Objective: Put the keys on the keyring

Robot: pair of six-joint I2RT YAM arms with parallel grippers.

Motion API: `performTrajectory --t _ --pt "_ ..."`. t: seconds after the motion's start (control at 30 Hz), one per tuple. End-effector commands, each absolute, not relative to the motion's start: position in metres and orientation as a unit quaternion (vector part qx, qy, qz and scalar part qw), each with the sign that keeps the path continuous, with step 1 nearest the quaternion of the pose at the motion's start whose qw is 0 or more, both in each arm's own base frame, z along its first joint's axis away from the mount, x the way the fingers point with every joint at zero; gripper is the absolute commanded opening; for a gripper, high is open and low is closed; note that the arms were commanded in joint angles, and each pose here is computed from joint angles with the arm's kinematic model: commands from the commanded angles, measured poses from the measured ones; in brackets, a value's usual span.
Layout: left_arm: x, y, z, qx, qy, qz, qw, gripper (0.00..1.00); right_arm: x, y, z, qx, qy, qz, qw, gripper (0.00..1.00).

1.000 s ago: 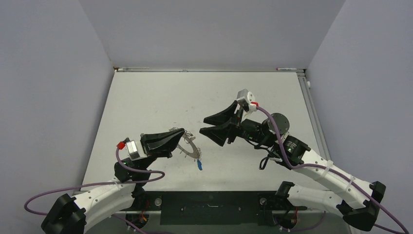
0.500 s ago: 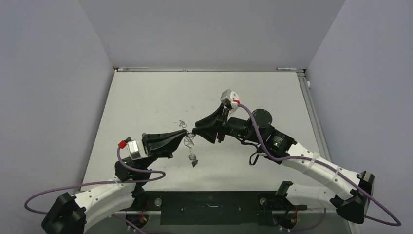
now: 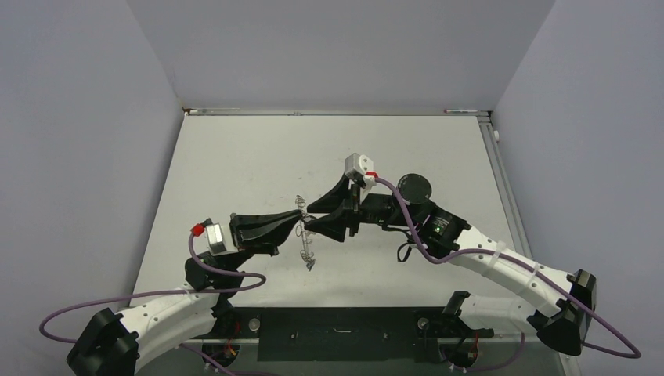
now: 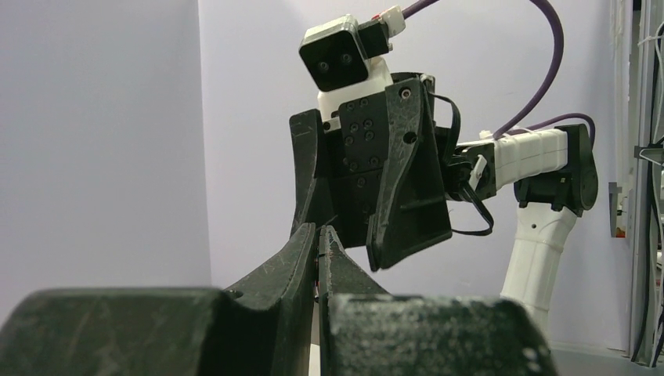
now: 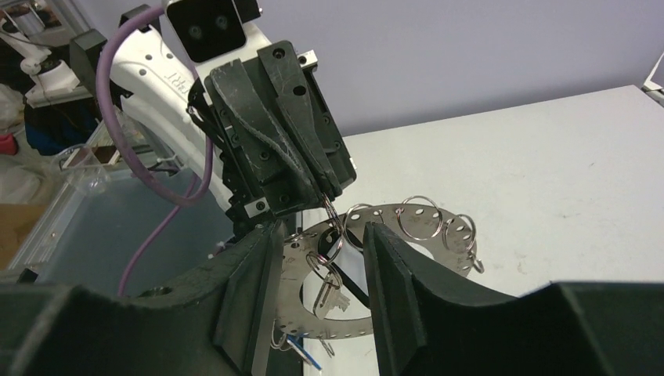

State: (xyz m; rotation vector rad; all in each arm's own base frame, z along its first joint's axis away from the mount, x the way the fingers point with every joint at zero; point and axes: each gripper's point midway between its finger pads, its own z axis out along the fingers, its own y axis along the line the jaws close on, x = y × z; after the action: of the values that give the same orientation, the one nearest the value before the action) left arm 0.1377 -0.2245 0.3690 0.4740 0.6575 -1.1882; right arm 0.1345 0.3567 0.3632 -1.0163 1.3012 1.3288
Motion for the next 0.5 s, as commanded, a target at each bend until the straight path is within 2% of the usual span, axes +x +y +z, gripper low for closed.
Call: performTrajectory --t 0.0,0.47 --pt "0.1131 -0.2053 0.415 0.204 0.214 -0.56 0.774 0.0 0.1285 0.3595 0.3853 -0.453 0.485 0.549 0.509 0.43" --pt "0.1124 -0.2083 0.417 0.206 0.211 -0.568 0.769 0.0 0.1356 0.3608 0.3854 -0.434 0.484 0.549 0.526 0.39"
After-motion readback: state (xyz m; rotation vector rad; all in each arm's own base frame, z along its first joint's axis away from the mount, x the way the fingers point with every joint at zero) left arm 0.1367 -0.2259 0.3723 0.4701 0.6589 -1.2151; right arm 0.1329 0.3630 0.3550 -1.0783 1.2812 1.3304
